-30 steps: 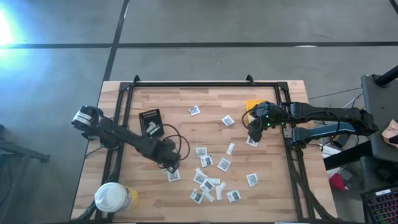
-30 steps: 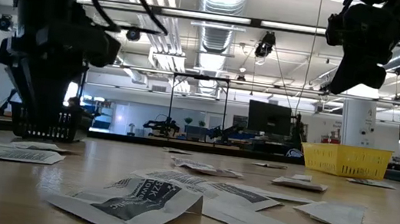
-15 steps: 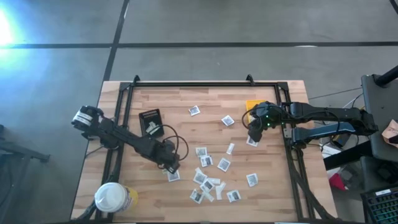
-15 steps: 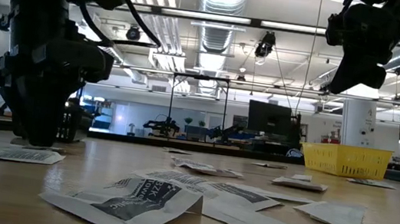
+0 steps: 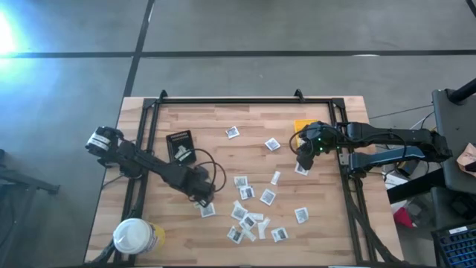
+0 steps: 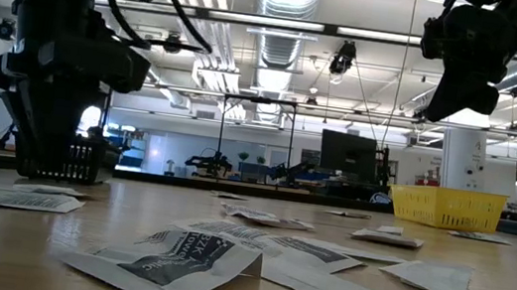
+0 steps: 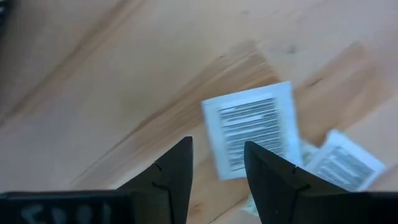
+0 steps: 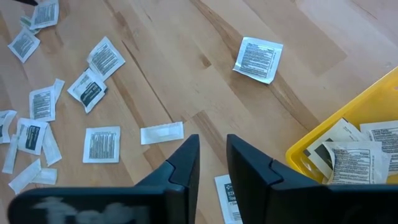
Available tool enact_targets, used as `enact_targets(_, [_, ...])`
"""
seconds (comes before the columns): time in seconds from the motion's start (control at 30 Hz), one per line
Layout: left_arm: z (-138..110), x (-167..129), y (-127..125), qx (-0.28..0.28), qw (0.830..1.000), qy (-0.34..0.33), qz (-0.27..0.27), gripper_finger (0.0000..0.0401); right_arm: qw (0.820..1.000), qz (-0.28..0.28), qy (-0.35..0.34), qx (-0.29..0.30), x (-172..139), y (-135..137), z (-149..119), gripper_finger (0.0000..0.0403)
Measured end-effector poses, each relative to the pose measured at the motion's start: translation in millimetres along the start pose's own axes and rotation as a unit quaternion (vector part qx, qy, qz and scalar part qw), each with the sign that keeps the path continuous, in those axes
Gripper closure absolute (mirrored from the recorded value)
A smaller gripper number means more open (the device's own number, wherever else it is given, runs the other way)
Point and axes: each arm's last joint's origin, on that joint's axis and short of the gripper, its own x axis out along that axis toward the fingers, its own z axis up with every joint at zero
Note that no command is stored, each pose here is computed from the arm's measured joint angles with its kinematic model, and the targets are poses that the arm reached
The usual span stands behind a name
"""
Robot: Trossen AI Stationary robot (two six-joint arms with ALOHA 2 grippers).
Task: Pick & Place First Aid Supplies
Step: Put the black pad into the yellow bin
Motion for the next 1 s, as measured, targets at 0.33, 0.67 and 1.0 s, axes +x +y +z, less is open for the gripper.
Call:
enact_targets(0.33, [-1, 2, -2, -0.011, 1.0, 0.012, -0.012, 0.0254, 1.0, 0.0, 0.0, 0.0, 0, 0, 0, 0.0336])
enact_targets(0.67, [-6, 19, 7, -0.035, 0.999, 0.019, -0.031, 0.0254, 1.0, 0.0, 0.0, 0.0, 0, 0, 0, 0.0334])
enact_targets(1.0, [-7, 19, 6, -0.025, 0.999, 0.024, -0.039, 0.0254, 1.0, 0.002, -0.004, 0.0, 0, 0, 1, 0.0327])
